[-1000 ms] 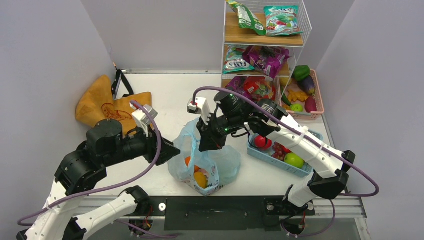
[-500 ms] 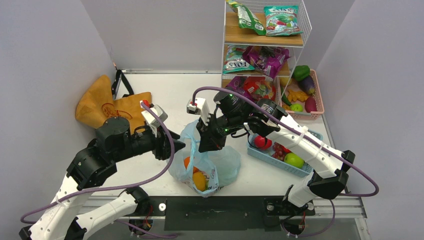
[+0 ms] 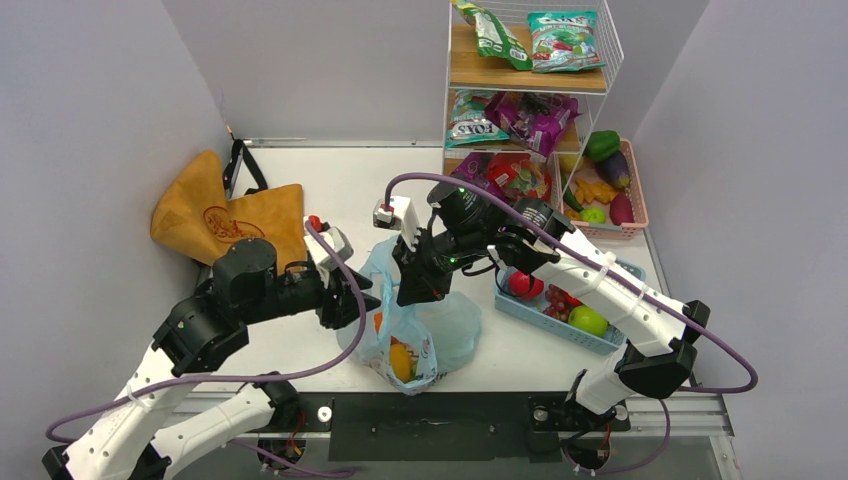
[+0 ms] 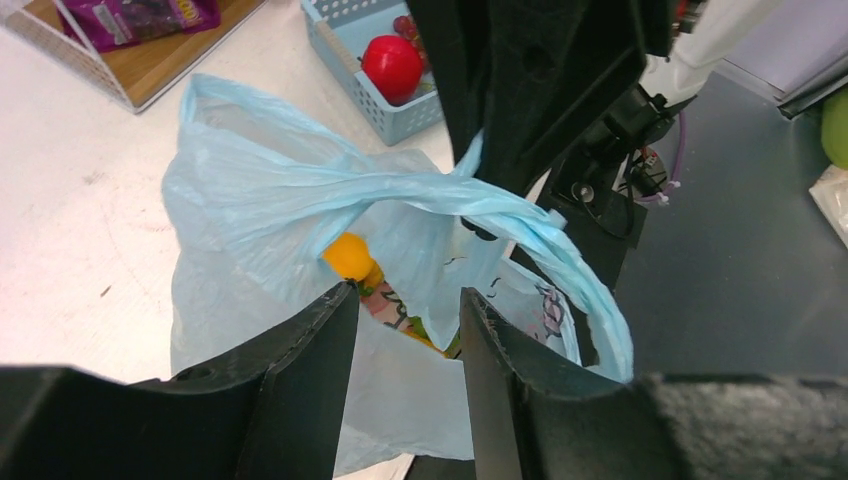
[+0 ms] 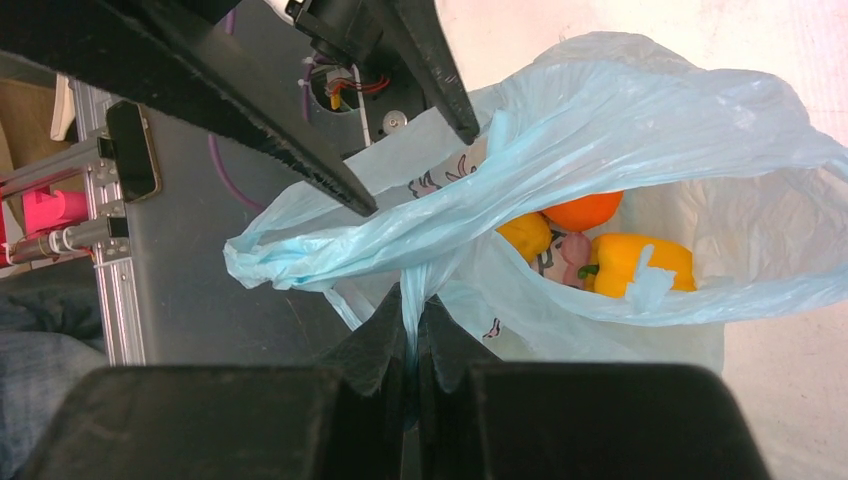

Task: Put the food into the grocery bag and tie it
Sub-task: Tie the grocery bag at the center of the board.

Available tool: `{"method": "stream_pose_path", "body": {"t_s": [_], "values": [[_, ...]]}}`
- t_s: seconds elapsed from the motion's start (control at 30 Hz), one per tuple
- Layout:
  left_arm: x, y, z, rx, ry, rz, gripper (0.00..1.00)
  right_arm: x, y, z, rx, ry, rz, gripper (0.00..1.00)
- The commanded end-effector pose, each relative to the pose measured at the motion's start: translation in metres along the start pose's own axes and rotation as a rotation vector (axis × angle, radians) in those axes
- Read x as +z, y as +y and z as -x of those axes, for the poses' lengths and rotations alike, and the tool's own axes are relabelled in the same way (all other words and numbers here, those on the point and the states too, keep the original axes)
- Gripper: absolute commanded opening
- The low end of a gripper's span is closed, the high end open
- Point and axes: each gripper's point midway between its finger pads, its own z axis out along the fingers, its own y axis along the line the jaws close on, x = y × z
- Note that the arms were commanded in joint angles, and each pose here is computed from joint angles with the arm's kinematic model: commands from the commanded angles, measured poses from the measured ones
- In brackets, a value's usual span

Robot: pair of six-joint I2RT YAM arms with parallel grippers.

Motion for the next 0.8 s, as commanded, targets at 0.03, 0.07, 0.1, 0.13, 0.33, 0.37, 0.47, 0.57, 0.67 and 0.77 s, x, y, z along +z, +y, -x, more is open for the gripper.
{"method": "stream_pose_path", "body": {"t_s": [0.03, 0.07, 0.1, 0.13, 0.33, 0.37, 0.47, 0.57, 0.67, 0.77], "values": [[-0.003, -0.022, 0.022, 0.077, -0.108, -0.113, 0.4, 0.0, 0.006, 0.013, -0.037, -0.042, 0.024, 0.0], [-0.004, -0.024, 0.024, 0.08, -0.115, -0.119, 0.4, 0.0, 0.006, 0.013, -0.037, -0.042, 0.023, 0.0], [-0.007, -0.027, 0.025, 0.084, -0.123, -0.126, 0.4, 0.0, 0.006, 0.013, -0.036, -0.042, 0.023, 0.0], [-0.009, -0.027, 0.027, 0.086, -0.129, -0.126, 0.41, 0.0, 0.006, 0.013, -0.036, -0.042, 0.023, 0.0], [-0.009, -0.025, 0.017, 0.077, -0.097, -0.115, 0.43, -0.001, 0.006, 0.014, -0.036, -0.044, 0.024, 0.0], [-0.007, -0.024, 0.014, 0.07, -0.091, -0.115, 0.43, 0.0, 0.006, 0.014, -0.036, -0.043, 0.025, 0.0], [-0.002, -0.024, 0.012, 0.068, -0.087, -0.124, 0.43, 0.0, 0.006, 0.014, -0.033, -0.043, 0.027, 0.0], [0.006, -0.022, 0.009, 0.066, -0.073, -0.121, 0.43, 0.002, 0.008, 0.013, -0.03, -0.038, 0.041, 0.0], [0.01, -0.02, 0.011, 0.072, -0.077, -0.118, 0.43, 0.002, 0.011, 0.013, -0.031, -0.039, 0.046, 0.0], [0.011, -0.019, 0.014, 0.075, -0.093, -0.112, 0.43, 0.002, 0.012, 0.013, -0.032, -0.04, 0.051, 0.0]]}}
